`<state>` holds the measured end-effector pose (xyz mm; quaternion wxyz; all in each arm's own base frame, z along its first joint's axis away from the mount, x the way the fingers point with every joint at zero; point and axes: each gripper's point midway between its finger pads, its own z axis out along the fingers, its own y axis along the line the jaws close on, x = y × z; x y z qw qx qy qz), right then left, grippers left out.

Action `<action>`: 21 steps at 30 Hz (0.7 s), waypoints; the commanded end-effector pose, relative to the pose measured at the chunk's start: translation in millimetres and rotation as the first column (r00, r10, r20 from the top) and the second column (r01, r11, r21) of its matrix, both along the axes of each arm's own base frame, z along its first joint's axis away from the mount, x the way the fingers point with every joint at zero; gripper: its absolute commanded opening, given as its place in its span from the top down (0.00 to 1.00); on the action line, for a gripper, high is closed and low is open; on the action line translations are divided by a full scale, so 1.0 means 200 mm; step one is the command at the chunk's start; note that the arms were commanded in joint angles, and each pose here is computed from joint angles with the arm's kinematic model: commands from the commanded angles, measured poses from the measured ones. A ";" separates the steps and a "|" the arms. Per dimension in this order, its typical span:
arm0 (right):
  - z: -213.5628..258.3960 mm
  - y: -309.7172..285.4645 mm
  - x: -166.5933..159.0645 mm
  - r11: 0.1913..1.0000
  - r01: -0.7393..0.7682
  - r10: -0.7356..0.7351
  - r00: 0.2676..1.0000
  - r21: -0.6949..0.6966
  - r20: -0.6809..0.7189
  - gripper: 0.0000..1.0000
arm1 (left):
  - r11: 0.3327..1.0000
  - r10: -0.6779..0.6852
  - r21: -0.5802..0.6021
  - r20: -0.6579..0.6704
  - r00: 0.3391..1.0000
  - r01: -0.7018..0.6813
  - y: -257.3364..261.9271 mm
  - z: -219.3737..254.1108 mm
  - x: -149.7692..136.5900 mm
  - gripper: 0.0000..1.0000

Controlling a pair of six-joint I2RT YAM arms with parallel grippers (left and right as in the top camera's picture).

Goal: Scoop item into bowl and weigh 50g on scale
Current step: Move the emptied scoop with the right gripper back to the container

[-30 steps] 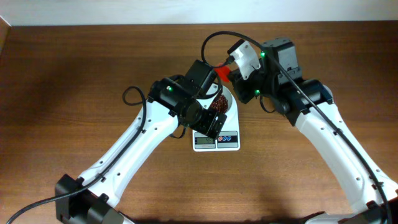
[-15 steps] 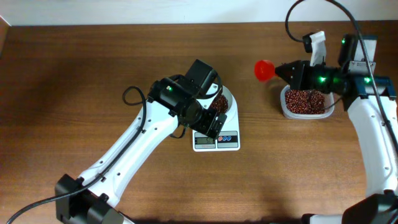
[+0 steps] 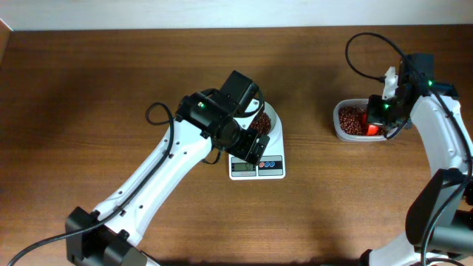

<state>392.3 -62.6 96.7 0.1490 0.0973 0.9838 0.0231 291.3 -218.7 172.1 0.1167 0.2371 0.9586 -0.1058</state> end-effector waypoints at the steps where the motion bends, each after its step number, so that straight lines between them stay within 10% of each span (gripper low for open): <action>1: 0.01 -0.06 0.05 0.998 0.020 -0.018 0.999 -0.056 0.037 0.89 | 1.000 -0.002 -0.005 0.015 1.000 0.002 -0.01 0.02 0.01 0.01; 8: -0.03 -0.06 0.07 0.998 0.020 -0.018 0.999 -0.055 0.031 0.76 | 1.000 -0.002 -0.005 0.015 1.000 0.002 -0.01 0.02 0.01 0.01; 11: -0.03 -0.08 0.09 0.997 0.010 -0.007 0.999 -0.072 0.034 0.59 | 1.000 -0.002 -0.005 0.015 1.000 0.002 -0.01 0.02 0.01 0.01; 12: 0.05 -0.09 0.14 0.997 0.014 -0.008 0.997 -0.082 0.071 0.36 | 1.000 -0.002 -0.005 0.015 1.000 0.002 -0.01 0.02 0.01 0.01; 16: 0.35 -0.19 0.27 0.982 0.064 -0.032 0.984 -0.177 0.176 0.19 | 1.000 -0.002 -0.005 0.015 1.000 0.002 -0.01 0.02 0.01 0.01; 21: 0.38 0.24 0.32 0.959 -0.243 0.197 0.942 0.148 0.271 0.14 | 1.000 -0.002 -0.005 0.015 1.000 0.002 -0.01 0.02 0.01 0.01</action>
